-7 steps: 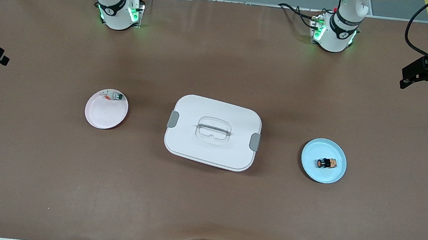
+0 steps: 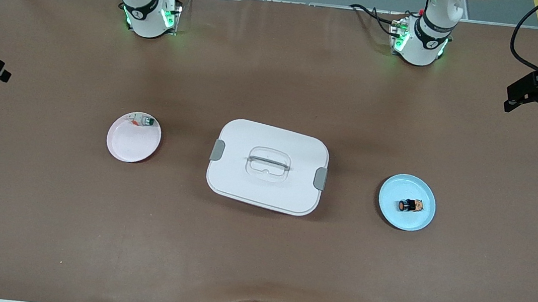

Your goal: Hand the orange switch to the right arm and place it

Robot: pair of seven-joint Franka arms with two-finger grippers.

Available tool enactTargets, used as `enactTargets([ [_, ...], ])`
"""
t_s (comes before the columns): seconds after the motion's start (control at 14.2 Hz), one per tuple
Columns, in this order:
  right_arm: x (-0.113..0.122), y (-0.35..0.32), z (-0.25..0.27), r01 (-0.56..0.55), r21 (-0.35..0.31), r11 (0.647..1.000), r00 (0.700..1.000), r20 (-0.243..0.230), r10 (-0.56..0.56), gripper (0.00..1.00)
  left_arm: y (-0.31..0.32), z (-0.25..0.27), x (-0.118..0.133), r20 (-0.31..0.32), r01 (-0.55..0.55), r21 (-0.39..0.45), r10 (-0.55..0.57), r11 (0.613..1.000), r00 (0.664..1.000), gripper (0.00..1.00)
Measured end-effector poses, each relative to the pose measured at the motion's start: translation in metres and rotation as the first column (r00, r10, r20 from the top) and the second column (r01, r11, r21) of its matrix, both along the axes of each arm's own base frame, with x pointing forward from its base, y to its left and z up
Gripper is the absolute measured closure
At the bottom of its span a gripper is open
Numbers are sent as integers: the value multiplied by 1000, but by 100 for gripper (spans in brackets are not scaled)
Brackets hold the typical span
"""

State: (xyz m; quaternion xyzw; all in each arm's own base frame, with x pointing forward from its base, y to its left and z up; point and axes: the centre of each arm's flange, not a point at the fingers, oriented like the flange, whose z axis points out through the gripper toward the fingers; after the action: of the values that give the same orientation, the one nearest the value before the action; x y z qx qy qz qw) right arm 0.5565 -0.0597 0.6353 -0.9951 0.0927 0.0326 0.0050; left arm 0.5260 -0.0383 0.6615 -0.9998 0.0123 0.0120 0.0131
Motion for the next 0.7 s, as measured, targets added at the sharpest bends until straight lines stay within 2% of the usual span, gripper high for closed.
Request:
enactTargets([
  [0.14,0,0,0,0,0,1000,1000,-1,0,0,4,-15,8,-28,-7,-1,7,1000,1000,0],
  [0.28,0,0,-1,0,0,1000,1000,-2,0,0,11,-43,26,-54,-20,-5,19,1000,998,0],
  [0.49,0,0,-1,0,0,1000,1000,-2,0,0,22,-101,58,-36,-41,-15,41,999,999,0],
  [0.7,0,0,-1,0,0,1000,1000,-2,0,0,19,-160,73,-12,-62,-21,61,998,998,0],
])
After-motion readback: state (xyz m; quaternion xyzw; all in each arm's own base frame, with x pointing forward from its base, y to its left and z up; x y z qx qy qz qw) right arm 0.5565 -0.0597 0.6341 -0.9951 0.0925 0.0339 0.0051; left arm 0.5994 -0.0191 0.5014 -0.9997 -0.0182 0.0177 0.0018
